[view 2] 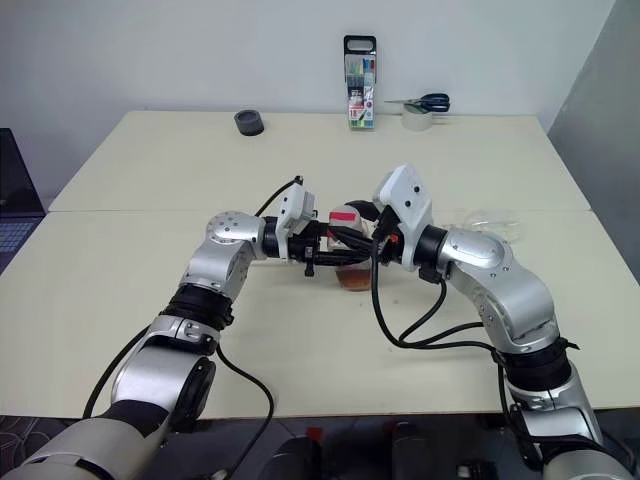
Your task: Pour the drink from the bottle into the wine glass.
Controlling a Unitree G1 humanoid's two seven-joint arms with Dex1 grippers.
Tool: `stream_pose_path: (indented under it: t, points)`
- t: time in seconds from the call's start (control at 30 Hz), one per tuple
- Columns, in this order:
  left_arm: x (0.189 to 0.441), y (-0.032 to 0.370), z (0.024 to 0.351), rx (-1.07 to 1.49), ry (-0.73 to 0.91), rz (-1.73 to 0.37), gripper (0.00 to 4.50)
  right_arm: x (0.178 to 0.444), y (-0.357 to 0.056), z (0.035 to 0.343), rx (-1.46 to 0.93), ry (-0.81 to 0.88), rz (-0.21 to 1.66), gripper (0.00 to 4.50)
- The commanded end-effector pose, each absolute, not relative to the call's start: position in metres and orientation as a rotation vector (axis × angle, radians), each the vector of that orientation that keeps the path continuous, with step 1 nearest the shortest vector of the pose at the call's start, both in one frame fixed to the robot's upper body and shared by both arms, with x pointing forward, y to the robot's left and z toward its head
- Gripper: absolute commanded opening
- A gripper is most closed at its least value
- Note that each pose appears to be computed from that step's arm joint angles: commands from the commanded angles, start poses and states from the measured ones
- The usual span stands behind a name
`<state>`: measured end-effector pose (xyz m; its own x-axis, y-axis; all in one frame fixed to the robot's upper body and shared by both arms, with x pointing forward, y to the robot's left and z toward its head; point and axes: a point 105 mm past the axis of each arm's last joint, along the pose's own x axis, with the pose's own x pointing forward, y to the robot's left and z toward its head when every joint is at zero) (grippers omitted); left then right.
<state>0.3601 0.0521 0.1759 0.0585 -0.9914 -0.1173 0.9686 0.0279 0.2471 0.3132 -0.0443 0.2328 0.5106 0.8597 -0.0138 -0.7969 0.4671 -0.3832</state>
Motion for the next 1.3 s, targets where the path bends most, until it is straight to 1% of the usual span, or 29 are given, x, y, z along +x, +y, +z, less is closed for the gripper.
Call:
stream_pose_path:
  t: [0.03,0.13,0.23,0.3,0.4,0.53,0.6,0.67,0.73,0.8,0.9,0.93,1.0,1.03,1.1,1.13,1.17,1.27,1.3]
  points:
    - [0.354,0.049,0.186,0.301,-0.153,-1.537,1.74,0.307,-0.046,0.255,-0.429,-0.328,0.992,1.80]
    - [0.354,0.049,0.185,0.298,-0.151,-1.537,1.74,0.304,-0.048,0.259,-0.394,-0.350,1.000,1.78]
    - [0.353,0.050,0.184,0.294,-0.148,-1.534,1.74,0.297,-0.053,0.263,-0.142,-0.299,1.054,1.78]
    - [0.353,0.050,0.184,0.292,-0.146,-1.530,1.74,0.295,-0.060,0.266,-0.030,-0.272,1.061,1.75]
    - [0.352,0.052,0.184,0.290,-0.145,-1.526,1.74,0.292,-0.071,0.269,0.062,-0.251,1.048,1.73]
    - [0.353,0.053,0.184,0.287,-0.146,-1.512,1.74,0.293,-0.088,0.272,0.082,-0.251,0.965,1.73]
    - [0.355,0.057,0.186,0.283,-0.148,-1.488,1.74,0.301,-0.108,0.257,-0.016,-0.220,0.840,1.73]
    - [0.359,0.063,0.188,0.274,-0.149,-1.449,1.74,0.311,-0.137,0.237,-0.078,-0.184,0.662,1.73]
    - [0.363,0.071,0.191,0.275,-0.149,-1.408,1.74,0.314,-0.165,0.218,-0.007,-0.161,0.521,1.73]
    - [0.369,0.081,0.194,0.273,-0.153,-1.356,1.74,0.314,-0.188,0.193,0.006,-0.117,0.384,1.73]
    - [0.377,0.094,0.203,0.262,-0.161,-1.283,1.73,0.311,-0.210,0.143,-0.007,0.013,0.236,1.73]
    - [0.379,0.098,0.205,0.261,-0.163,-1.262,1.73,0.310,-0.213,0.128,-0.006,0.056,0.213,1.73]
    - [0.381,0.105,0.208,0.255,-0.169,-1.224,1.73,0.308,-0.217,0.104,-0.024,0.121,0.175,1.73]
    - [0.382,0.107,0.209,0.252,-0.170,-1.212,1.73,0.308,-0.218,0.098,-0.031,0.135,0.164,1.73]
    - [0.383,0.115,0.210,0.252,-0.170,-1.175,1.73,0.308,-0.215,0.086,0.017,0.166,0.166,2.47]
    - [0.384,0.120,0.211,0.252,-0.169,-1.154,1.73,0.308,-0.212,0.083,0.048,0.179,0.184,2.72]
    - [0.384,0.125,0.213,0.250,-0.170,-1.133,1.73,0.309,-0.211,0.082,0.059,0.193,0.195,3.07]
    - [0.387,0.138,0.217,0.233,-0.173,-1.064,1.73,0.307,-0.213,0.077,0.022,0.254,0.233,4.18]
    - [0.388,0.142,0.218,0.227,-0.174,-1.038,1.73,0.306,-0.214,0.075,-0.011,0.276,0.247,4.47]
